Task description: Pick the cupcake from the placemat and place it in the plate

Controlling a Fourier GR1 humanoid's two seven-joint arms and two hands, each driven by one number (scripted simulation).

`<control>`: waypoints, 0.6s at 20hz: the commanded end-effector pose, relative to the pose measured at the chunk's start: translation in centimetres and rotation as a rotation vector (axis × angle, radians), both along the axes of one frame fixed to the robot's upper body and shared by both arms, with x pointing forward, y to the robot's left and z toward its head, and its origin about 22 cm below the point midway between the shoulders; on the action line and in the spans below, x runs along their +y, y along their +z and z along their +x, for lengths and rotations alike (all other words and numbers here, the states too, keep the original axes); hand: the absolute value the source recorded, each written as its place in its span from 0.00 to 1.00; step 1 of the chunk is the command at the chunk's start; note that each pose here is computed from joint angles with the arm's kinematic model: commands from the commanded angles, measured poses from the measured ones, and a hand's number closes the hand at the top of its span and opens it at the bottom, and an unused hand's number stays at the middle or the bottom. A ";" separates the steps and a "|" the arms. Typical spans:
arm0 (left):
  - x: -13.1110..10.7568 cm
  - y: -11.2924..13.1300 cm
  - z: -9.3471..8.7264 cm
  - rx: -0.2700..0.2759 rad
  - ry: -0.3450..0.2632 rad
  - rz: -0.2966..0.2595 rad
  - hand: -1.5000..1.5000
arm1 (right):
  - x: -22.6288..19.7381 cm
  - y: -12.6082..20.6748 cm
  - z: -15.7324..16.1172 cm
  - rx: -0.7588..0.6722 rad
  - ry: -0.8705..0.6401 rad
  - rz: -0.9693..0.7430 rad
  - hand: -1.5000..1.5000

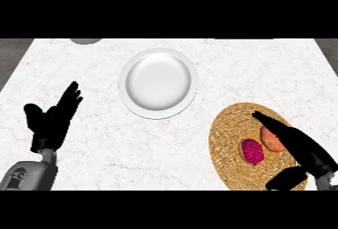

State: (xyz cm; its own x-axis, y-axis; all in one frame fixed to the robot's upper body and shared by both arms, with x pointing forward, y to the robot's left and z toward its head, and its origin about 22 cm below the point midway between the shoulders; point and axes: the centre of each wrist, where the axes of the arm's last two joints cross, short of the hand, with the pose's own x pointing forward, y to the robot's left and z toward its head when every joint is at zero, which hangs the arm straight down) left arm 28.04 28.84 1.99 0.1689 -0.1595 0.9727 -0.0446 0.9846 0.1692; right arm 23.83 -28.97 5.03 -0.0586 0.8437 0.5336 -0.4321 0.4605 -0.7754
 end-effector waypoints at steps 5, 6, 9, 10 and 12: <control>0.2 -0.2 0.8 -0.022 -0.023 -0.007 0.50 | 1.5 -2.5 3.2 0.033 -0.016 -0.059 0.00; 0.9 0.8 0.5 -0.008 -0.014 -0.005 0.50 | 1.3 -2.7 1.5 0.020 0.003 -0.071 0.00; 0.5 -0.4 0.0 -0.004 0.003 0.020 0.50 | 0.8 -3.5 2.0 0.028 0.001 -0.073 0.00; -0.2 -0.3 0.4 -0.007 -0.013 -0.008 0.50 | 2.5 -4.3 4.0 0.045 0.003 -0.100 0.00; -0.1 -0.2 -1.8 0.003 0.004 0.013 0.50 | 1.9 -5.2 1.9 0.041 0.018 -0.119 0.00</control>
